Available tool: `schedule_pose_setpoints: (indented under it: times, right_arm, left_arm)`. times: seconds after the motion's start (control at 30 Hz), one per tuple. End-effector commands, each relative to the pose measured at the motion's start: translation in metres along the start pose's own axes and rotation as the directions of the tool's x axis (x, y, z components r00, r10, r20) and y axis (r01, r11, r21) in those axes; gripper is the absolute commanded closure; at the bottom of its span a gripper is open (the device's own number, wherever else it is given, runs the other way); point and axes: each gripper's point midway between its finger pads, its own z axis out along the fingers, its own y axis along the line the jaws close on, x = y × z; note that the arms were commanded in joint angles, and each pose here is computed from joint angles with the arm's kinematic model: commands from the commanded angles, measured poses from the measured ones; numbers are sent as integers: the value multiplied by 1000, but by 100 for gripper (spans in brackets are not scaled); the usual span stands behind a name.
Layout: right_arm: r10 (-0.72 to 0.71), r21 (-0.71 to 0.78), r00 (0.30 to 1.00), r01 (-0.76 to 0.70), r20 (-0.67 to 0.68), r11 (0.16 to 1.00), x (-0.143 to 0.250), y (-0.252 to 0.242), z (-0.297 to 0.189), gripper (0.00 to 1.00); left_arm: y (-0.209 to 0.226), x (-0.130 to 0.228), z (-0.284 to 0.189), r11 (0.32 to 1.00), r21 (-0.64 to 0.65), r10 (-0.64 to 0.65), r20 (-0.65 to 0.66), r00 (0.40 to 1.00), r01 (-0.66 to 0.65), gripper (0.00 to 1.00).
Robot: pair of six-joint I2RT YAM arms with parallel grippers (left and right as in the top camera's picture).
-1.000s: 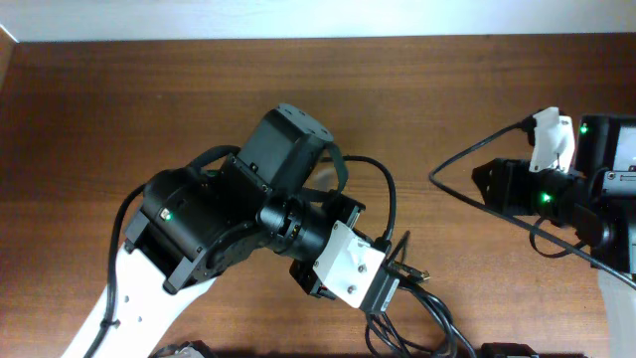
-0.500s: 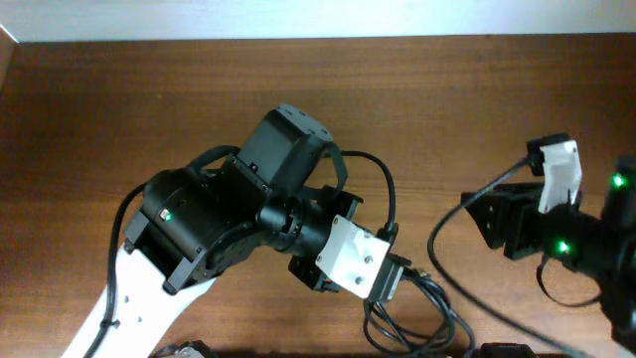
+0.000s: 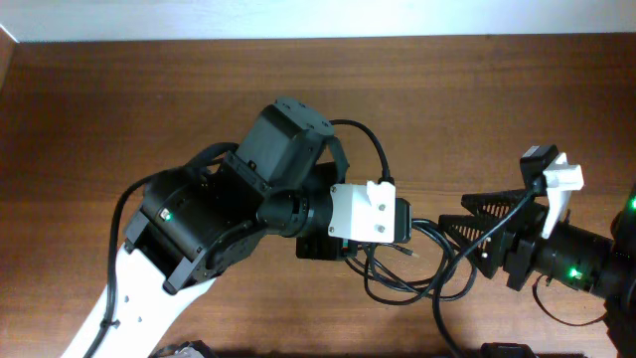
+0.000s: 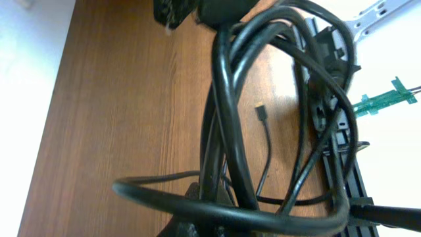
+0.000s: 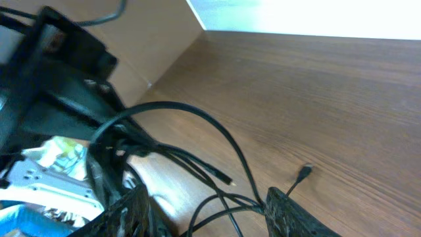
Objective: Untangle cables
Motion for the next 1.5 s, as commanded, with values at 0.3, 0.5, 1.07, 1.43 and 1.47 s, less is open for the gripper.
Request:
schedule_pose_setpoints:
  times: [0.3, 0.5, 1.07, 1.43, 1.47]
  right_arm:
    - [-163, -258, 985, 174, 63, 950, -5, 48, -8, 24]
    - [-199, -257, 979, 203, 42, 945, 6, 47, -8, 22]
    - [-136, -83, 990, 134, -28, 988, 13, 16, -3, 96]
    - [78, 313, 997, -66, -27, 948, 13, -51, -11, 96]
    - [76, 311, 997, -64, -26, 948, 12, -51, -11, 96]
  left_arm:
    - [6, -2, -6, 998, -46, -43, 1, 999, 43, 100]
    - [12, -20, -7, 998, -62, -6, 78, 997, 11, 100]
    - [5, -31, -8, 1000, -19, 5, 138, 990, -3, 1]
    - [4, -14, -6, 999, -28, -27, 56, 998, 29, 1]
    - [2, -12, -6, 999, -21, -32, 49, 998, 33, 1]
